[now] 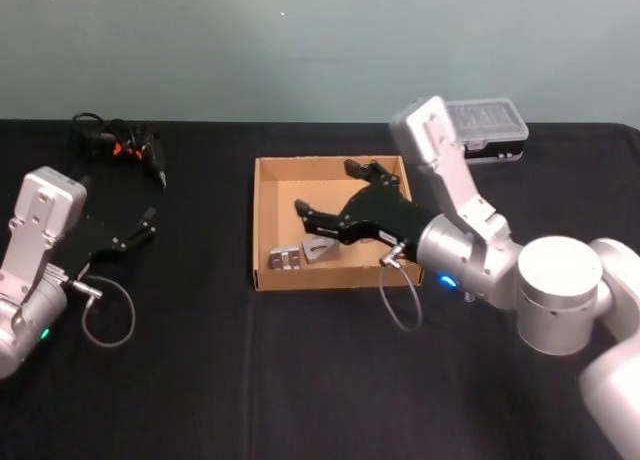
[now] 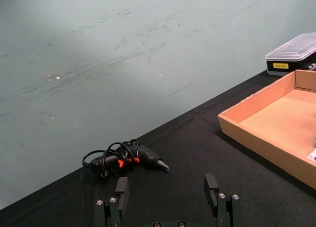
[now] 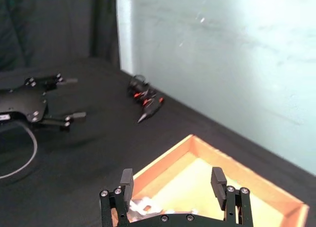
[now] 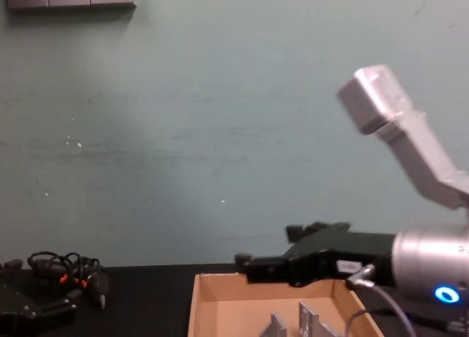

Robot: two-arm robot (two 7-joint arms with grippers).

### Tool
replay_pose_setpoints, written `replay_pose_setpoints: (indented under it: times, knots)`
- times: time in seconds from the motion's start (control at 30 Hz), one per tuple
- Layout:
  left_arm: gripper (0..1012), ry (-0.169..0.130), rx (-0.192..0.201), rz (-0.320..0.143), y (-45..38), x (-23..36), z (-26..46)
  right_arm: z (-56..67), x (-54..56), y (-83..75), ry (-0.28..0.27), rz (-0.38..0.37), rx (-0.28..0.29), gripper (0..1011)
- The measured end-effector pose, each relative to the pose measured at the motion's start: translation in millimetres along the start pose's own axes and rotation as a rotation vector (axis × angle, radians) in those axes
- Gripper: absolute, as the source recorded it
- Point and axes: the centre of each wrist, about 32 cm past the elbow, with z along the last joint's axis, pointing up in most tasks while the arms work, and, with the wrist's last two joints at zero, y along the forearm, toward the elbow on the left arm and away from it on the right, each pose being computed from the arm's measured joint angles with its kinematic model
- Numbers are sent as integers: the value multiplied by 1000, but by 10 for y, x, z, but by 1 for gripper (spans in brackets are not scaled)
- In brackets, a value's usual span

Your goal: Use one hand to pick up the angle iron from the table and place it into the box.

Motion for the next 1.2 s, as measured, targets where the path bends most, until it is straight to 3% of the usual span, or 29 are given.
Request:
replay_pose_setpoints:
  times: [0.27, 0.57, 0.9, 1.2]
  knots:
    - [1000, 0, 0, 0, 0, 0, 0, -44, -22, -257, -59, -93, 65, 1000]
    - [1000, 0, 0, 0, 0, 0, 0, -193, -13, -557, -117, -212, 113, 1000]
    - [1000, 0, 0, 0, 0, 0, 0, -364, 8, -750, -127, -278, 129, 1000]
    - [1000, 0, 0, 0, 0, 0, 0, -549, 43, -870, -83, -323, 127, 1000]
